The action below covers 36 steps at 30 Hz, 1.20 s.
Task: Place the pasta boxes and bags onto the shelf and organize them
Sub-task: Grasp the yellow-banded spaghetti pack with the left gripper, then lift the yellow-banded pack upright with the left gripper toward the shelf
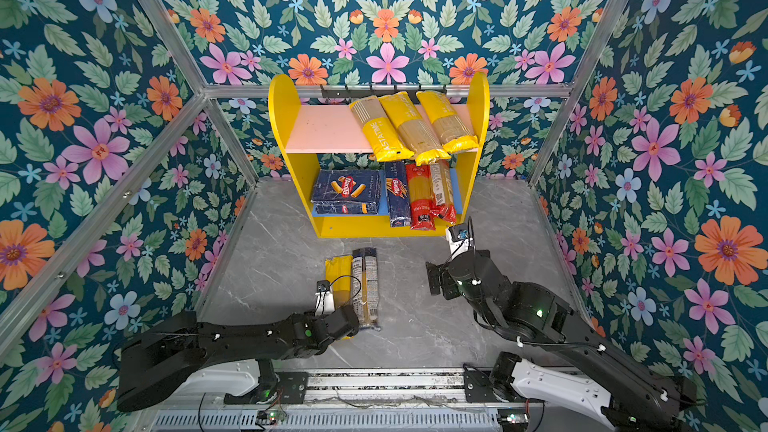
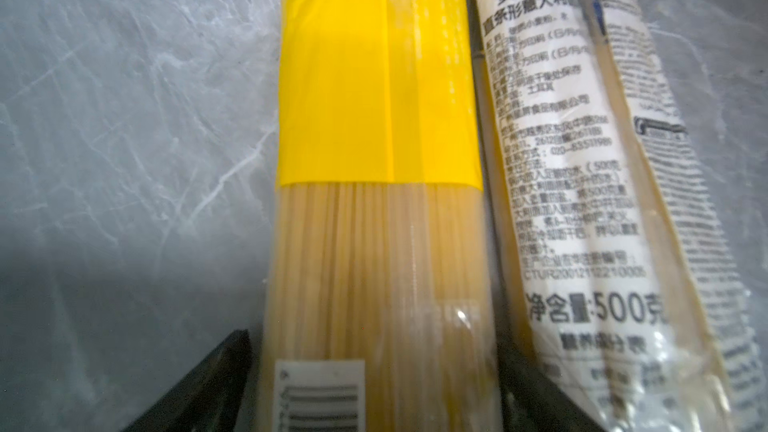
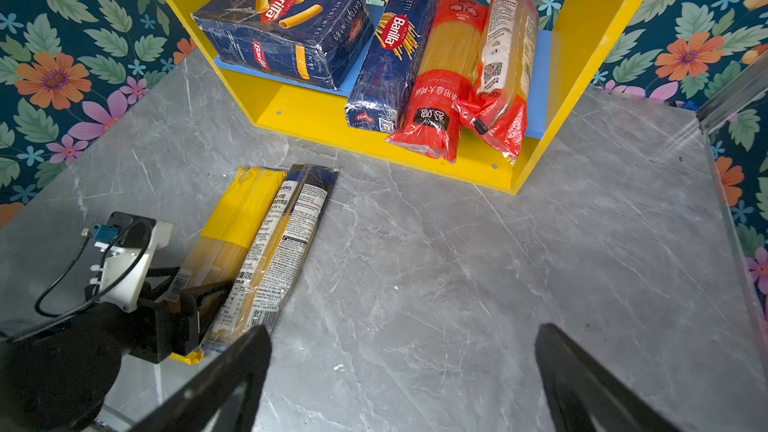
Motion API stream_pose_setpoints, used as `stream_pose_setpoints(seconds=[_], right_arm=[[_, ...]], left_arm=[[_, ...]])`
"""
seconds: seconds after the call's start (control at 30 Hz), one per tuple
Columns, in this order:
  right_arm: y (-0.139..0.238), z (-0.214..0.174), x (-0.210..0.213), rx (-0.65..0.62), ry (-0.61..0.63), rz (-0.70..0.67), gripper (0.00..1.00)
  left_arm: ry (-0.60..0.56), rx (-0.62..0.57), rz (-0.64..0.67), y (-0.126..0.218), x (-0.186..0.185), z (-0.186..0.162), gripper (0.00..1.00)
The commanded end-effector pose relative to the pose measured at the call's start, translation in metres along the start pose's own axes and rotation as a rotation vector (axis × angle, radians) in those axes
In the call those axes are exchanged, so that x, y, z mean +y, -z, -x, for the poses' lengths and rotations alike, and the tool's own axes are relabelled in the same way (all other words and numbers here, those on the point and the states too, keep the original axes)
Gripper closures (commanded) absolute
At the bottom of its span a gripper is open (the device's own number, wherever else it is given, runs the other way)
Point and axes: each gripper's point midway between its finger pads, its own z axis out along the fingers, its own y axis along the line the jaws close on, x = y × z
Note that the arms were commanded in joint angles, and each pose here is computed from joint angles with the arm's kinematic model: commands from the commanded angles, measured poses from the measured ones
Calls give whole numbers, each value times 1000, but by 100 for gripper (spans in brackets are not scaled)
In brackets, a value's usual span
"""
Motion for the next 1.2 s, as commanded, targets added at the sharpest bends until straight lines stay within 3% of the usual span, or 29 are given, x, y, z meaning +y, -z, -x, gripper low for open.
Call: stream_pose_setpoints(seconds=[0.0,0.17,0.37,0.63,0.83,1.17], right_arm=[[1,3,2,-7,-11,11,1],[4,5,4,-8,-18,26,1],[6,6,7,-9,-22,41,1],[6,11,10,-18,-21,48,1],[7,16,12,-26,-20,55,1],[8,20,10,-32,-19,39,1]], left_arm=[[53,313,-13,5,8,-67,18],[31,349,-20,1,5,-82,36],[14,339,-16,6,7,-79,66],[-20,221,31,35,13,-30,91],[-64,131,52,64,10,14,100],[-153,16,76,112,-2,81,100]])
